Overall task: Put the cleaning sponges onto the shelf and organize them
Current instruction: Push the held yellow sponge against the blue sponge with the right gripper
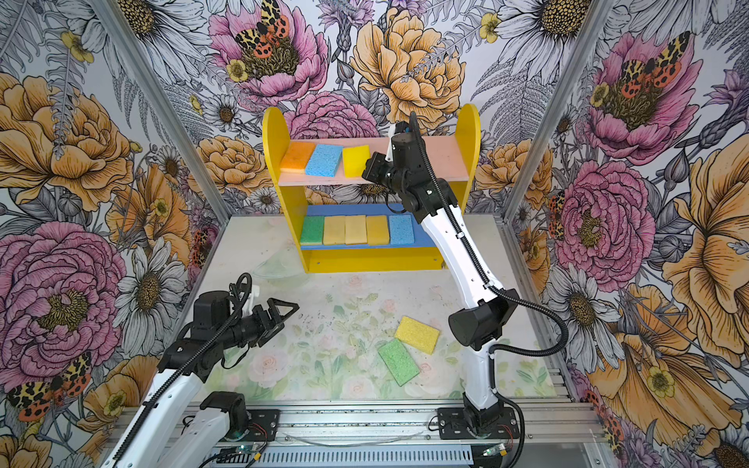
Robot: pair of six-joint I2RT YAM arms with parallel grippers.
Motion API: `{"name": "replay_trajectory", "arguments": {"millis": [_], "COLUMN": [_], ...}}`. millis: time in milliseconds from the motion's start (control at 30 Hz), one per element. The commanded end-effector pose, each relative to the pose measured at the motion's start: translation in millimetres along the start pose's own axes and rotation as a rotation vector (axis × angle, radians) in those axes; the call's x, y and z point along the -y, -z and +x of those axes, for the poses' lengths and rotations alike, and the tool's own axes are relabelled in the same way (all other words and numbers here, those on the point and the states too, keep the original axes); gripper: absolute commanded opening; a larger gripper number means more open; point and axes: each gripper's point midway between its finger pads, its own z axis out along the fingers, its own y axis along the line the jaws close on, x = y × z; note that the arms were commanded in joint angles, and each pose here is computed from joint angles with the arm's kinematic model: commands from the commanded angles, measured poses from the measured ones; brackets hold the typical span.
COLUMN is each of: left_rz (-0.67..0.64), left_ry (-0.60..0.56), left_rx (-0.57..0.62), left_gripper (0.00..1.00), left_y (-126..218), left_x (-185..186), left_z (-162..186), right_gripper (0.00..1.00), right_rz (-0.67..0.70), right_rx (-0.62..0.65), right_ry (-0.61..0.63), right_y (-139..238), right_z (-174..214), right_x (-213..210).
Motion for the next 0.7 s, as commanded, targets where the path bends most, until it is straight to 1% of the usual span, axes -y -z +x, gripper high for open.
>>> {"name": "replay_trajectory", "arguments": {"millis": [0,300,400,533,667], "left_rz": [0.021,0.022,0.021,0.020,0.017], "left_ry": [-0.022,-0.021,-0.020,-0.019,-0.017], "left_rx": [-0.002,-0.001,-0.002,-0.003,-0.002], "left_gripper": [0.99,0.99,0.99,0.99,0.99], "left_y": [1,1,1,0,0], "left_x": [1,1,1,0,0], "left_z": [1,1,2,2,1], "right_gripper": [0.00,0.00,0.07,0.22,0.31], "right_rz": [0.007,-0.092,-0.119,-0.123,-0.109], "right_rx": [0.051,0.003,-0.011,-0.021,-0.015], "right_ry": [0.021,0.001,-0.014,-0.015,-0.004], "right_y": [20,-1,-8,-10,-4], "right_z": [-15,-8,-5,-2,-3], "right_x": [-8,-23,-27,-27,-26]}}
